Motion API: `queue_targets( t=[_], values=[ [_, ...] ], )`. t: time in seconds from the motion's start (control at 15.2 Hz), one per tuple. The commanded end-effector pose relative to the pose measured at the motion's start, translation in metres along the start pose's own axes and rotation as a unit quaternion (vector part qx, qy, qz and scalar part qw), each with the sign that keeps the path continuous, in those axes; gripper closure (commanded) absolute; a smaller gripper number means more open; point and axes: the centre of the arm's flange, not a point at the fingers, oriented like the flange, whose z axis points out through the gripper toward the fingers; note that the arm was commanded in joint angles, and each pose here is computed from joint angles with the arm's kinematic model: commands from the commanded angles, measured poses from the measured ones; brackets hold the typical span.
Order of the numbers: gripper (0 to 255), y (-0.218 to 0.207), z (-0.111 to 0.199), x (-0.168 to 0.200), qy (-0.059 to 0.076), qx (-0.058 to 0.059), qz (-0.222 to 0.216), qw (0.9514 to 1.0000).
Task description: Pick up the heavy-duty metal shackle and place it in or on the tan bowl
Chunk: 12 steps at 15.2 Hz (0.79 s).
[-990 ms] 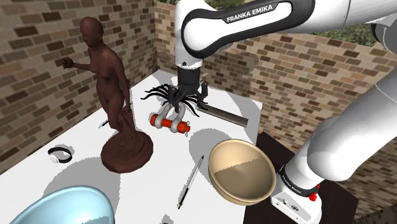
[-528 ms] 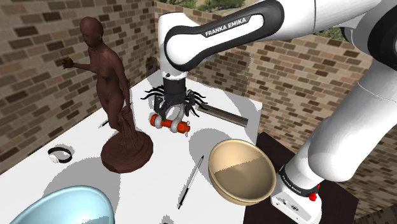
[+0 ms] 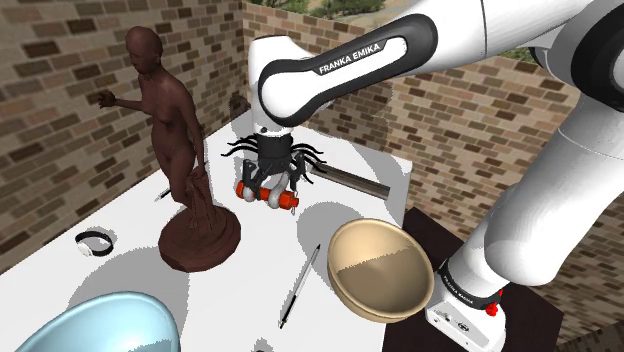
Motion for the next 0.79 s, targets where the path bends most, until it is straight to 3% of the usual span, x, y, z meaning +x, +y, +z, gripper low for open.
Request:
queue_targets(
  t=[0.0, 0.2, 0.26, 0.73],
  values=[
    [0, 0.0001, 0.0001, -0.0001, 0.0, 0.0, 0.0, 1.0],
    [0, 0.0, 0.0001, -0.0001, 0.0, 0.0, 0.0, 1.0],
    [255, 0.0, 0.0001, -0.0001, 0.0, 0.0, 0.0, 1.0],
    [255, -0.0001, 0.0003, -0.0001, 0.0, 0.0, 0.0, 1.0]
  ],
)
